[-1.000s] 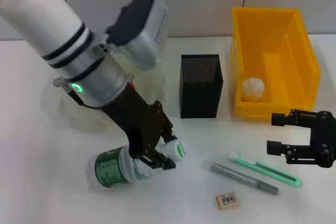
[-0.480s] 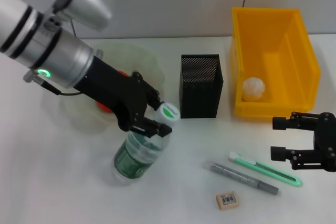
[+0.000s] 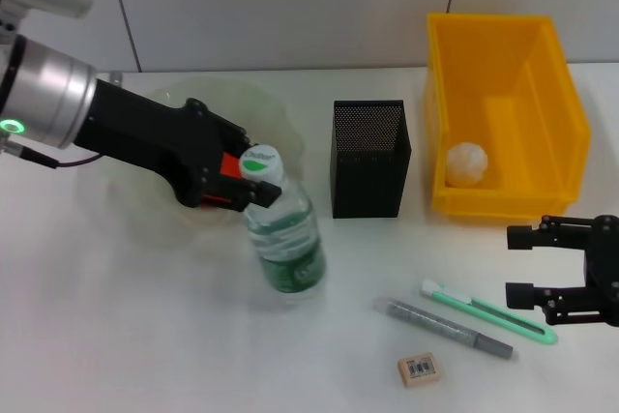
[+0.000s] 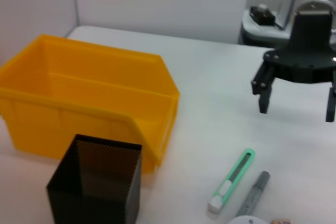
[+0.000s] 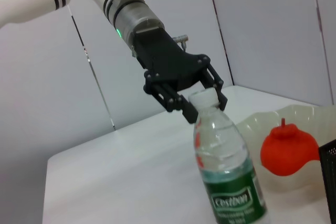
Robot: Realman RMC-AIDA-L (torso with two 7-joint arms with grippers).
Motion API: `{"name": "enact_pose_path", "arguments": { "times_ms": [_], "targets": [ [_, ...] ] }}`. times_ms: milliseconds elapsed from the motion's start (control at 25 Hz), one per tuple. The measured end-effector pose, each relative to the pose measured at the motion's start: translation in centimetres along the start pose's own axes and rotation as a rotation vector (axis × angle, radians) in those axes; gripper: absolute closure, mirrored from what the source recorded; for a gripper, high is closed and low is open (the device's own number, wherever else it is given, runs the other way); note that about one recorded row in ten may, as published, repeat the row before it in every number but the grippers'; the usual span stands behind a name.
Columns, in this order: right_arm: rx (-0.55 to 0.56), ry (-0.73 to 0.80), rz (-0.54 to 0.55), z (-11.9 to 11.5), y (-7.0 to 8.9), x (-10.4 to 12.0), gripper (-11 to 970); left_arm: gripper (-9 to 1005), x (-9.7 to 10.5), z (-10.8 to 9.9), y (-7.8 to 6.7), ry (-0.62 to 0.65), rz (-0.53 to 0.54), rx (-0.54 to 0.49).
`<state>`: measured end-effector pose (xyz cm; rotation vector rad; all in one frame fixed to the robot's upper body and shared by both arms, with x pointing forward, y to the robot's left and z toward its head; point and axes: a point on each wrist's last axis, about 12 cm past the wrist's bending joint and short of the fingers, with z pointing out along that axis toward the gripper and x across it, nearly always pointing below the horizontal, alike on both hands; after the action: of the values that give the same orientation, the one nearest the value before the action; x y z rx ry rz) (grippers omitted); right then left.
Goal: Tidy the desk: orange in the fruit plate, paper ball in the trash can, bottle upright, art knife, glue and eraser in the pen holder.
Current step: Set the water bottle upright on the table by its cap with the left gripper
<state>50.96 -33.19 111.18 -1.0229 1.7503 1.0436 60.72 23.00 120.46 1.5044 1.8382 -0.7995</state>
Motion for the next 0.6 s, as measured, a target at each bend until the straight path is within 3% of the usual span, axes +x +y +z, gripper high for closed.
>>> {"name": "enact_pose_path", "arguments": {
  "times_ms": [320, 600],
  "targets": [
    [0.000, 0.022, -0.004, 0.0, -0.2, 0.0, 176, 524, 1.1, -1.3, 0.0, -0.036, -0.029, -0.032],
    [-0.010, 0.035, -0.006, 0.2, -0.2, -0.1, 176, 521, 3.0, -3.7, -0.8, -0.068, -0.051, -0.087]
  ]
}}
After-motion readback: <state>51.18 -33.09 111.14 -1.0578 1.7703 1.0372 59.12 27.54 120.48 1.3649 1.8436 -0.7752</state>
